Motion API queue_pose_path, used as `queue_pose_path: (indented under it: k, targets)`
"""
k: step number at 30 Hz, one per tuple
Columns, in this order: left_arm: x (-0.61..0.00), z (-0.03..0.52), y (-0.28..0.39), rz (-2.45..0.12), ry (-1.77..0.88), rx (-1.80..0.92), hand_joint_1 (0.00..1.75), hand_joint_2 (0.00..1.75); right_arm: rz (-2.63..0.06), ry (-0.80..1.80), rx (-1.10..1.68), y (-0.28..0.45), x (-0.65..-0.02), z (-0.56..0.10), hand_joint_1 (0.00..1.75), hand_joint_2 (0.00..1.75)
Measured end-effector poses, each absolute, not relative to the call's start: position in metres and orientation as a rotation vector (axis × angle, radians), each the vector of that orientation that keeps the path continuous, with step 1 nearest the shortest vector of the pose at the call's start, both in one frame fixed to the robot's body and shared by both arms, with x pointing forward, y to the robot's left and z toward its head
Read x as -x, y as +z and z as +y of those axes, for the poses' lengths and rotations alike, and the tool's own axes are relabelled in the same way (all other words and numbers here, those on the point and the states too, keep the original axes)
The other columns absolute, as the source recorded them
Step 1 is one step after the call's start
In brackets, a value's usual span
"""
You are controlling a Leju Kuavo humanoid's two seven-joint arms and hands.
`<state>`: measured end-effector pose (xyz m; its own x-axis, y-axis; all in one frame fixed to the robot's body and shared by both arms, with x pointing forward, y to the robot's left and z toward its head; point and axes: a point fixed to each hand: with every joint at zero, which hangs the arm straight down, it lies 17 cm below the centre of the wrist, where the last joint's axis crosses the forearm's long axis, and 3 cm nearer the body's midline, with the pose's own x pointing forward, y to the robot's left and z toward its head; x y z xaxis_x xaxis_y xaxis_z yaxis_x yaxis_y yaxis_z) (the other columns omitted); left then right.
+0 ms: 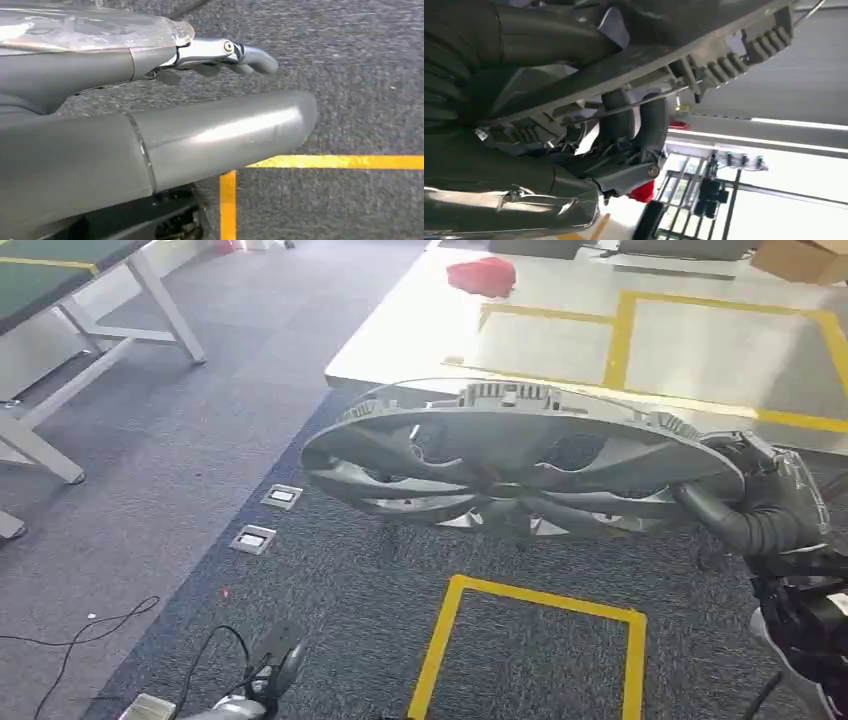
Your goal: Take the parts from the cabinet and place them on the table.
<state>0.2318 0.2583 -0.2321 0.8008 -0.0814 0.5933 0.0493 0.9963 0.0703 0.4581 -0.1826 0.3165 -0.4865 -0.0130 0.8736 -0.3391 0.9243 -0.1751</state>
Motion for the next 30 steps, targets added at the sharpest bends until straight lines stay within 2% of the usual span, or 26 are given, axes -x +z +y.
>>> queue_pose_path:
  k: [30]
  targets:
    - [-0.2351, 0.2571, -0.2307, -0.645, -0.091, -0.05, 0.0, 0.0, -2.052, 0.374, -0.228, 0.3176, -0.4608, -0.1916, 1.75, 1.75]
